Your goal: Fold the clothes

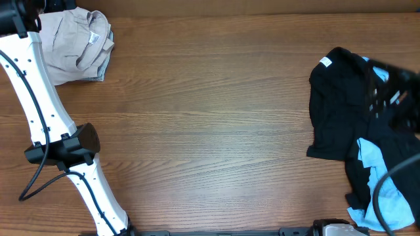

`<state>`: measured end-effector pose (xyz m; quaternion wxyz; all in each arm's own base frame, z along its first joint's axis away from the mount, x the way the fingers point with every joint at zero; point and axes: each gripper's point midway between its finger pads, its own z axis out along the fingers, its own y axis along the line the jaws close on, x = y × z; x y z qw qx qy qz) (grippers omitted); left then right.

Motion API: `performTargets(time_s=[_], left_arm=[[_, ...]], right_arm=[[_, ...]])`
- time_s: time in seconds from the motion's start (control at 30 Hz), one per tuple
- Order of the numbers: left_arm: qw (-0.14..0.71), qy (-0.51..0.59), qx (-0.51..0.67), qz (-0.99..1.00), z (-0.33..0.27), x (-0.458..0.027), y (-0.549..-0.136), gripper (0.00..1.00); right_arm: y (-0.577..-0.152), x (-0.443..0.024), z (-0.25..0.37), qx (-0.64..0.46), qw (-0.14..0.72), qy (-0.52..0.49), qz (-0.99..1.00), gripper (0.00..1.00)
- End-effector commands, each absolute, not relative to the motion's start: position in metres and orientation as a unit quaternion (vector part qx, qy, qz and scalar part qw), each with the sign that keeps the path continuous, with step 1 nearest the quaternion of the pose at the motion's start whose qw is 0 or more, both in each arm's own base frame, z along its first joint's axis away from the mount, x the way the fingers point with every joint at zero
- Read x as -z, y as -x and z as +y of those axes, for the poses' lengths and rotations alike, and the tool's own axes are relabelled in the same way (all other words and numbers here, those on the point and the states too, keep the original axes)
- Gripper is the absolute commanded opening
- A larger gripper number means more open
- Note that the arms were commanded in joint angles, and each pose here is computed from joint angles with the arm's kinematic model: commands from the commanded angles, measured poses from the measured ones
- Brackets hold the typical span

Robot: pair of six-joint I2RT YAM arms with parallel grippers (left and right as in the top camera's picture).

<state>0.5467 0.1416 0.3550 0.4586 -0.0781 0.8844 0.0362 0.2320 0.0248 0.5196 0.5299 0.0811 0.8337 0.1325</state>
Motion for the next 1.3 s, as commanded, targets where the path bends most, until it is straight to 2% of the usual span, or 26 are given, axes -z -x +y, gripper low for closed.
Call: performTargets(time_s=[0.0,0.13,0.33,0.5,0.83,1.07,1.27], left_arm=[[0.464,0.082,-0.031,0.881,0.141,-0.36,-0.545,0.99],[0.464,0.082,-0.031,0.881,0.141,-0.36,-0.545,1.0],[0.464,0.082,-0.031,0.881,0.141,-0.36,-0.545,1.0],[0.464,0.082,-0.031,0.881,0.141,-0.36,-0.545,1.0],[0.464,0.082,-0.031,0.881,0.141,-0.36,-0.545,1.0],[0.464,0.082,-0.031,0.881,0.141,-0.36,-0.545,1.0],[0.464,0.082,-0.031,0.881,0.141,-0.36,-0.545,1.0]], right_arm=[[-0.268,-0.509,0.023,-0.122,0.53,-0.078,0.836,1.0],[-0.301,-0.495,0.029,-0.128,0.551,-0.067,0.822,1.0],[-0.327,-0.43,0.04,-0.144,0.587,-0.049,0.795,1.0],[-0.315,-0.361,0.041,-0.15,0.61,-0.043,0.777,1.0],[-0.264,-0.244,0.031,-0.149,0.67,-0.043,0.726,1.0],[-0.253,-0.198,0.02,-0.131,0.692,-0.06,0.708,1.0],[-0.251,-0.186,0.016,-0.125,0.708,-0.065,0.692,1.0]])
